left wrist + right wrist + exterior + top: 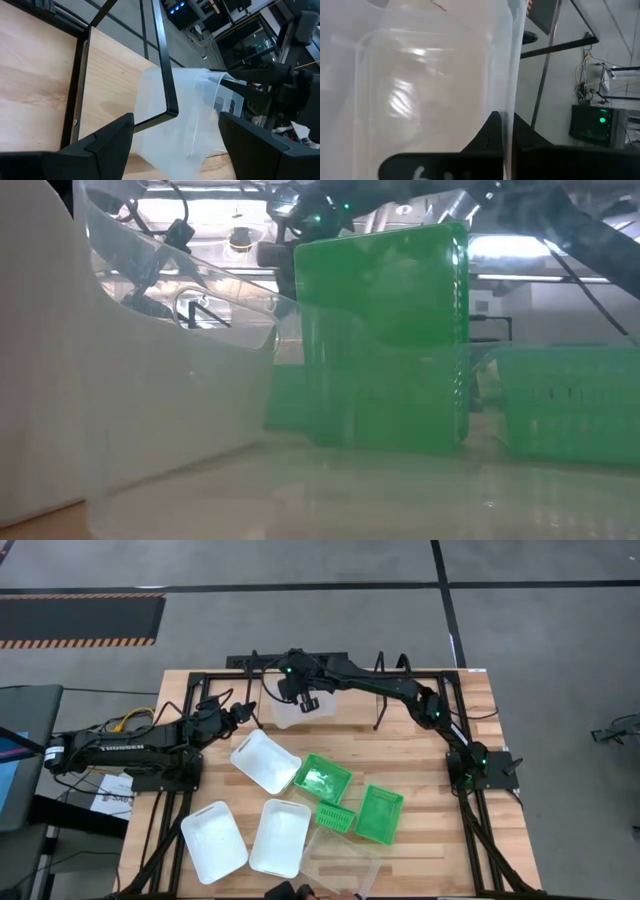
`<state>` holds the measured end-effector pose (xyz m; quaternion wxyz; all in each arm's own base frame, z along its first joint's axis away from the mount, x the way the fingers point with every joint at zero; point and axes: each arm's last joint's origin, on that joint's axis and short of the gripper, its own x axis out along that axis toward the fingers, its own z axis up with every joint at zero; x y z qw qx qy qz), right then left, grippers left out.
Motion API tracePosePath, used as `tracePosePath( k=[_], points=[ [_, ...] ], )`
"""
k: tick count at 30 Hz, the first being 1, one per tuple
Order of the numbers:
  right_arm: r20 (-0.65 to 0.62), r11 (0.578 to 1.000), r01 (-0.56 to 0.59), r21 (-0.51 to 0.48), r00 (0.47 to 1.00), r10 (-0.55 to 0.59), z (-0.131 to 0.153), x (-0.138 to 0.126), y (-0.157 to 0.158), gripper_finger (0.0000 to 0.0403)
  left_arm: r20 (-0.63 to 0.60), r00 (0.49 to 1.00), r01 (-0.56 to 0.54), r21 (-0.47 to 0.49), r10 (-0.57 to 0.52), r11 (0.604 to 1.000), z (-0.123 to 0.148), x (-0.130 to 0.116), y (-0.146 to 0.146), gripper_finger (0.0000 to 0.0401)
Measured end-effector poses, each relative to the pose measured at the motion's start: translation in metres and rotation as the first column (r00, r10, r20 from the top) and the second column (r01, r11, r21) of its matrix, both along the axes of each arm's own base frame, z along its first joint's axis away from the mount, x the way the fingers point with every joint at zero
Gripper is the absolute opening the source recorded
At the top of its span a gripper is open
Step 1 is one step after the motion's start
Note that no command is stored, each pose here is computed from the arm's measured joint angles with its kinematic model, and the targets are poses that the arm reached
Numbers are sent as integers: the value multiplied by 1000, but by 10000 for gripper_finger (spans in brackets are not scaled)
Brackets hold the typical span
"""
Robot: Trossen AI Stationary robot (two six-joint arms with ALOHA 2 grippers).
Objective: Stack baskets on shelf by color
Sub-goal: Adjust the transparent bins on the shelf
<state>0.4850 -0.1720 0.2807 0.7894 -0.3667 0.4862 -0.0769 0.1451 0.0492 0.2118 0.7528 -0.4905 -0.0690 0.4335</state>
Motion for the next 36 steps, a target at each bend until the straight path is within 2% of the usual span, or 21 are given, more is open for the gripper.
tracePosePath(
  k=[5,10,14,22,25,27,29,30,33,34,36],
  points=[
    [-12,997,-30,67,999,31,-2,-5,-7,15,-1,1000,1,1,-1,1000,0,0,0,279],
    [1,995,-9,101,1000,9,-2,-9,-15,32,0,1000,0,1,0,1000,0,0,0,279],
    [17,995,-14,99,1000,13,1,-9,-15,88,2,1000,0,1,0,1000,0,0,0,279],
    [63,998,9,56,998,-12,10,-8,-16,239,6,1000,-1,-1,1,1000,0,0,0,279],
    [66,997,76,27,995,-78,25,-16,-10,262,6,1000,-1,-2,1,1000,0,0,0,279],
    [95,984,146,97,983,-155,46,-32,-3,263,7,1000,-1,-2,1,1000,0,0,0,279],
    [130,945,226,235,956,-261,71,-53,4,257,8,1000,-1,-1,1,1000,0,0,0,279],
    [129,906,266,330,938,-322,81,-65,6,250,8,1000,-2,-1,2,1000,1,0,0,279],
    [21,729,409,549,865,-501,93,-96,9,211,8,1000,-1,-1,1,1000,1,0,0,279],
    [-33,673,458,580,840,-542,92,-102,11,190,8,1000,-1,-2,1,1000,1,0,0,279],
    [-127,612,529,588,807,-577,88,-109,15,138,10,1000,-2,-1,2,1000,1,0,0,279]
  ],
)
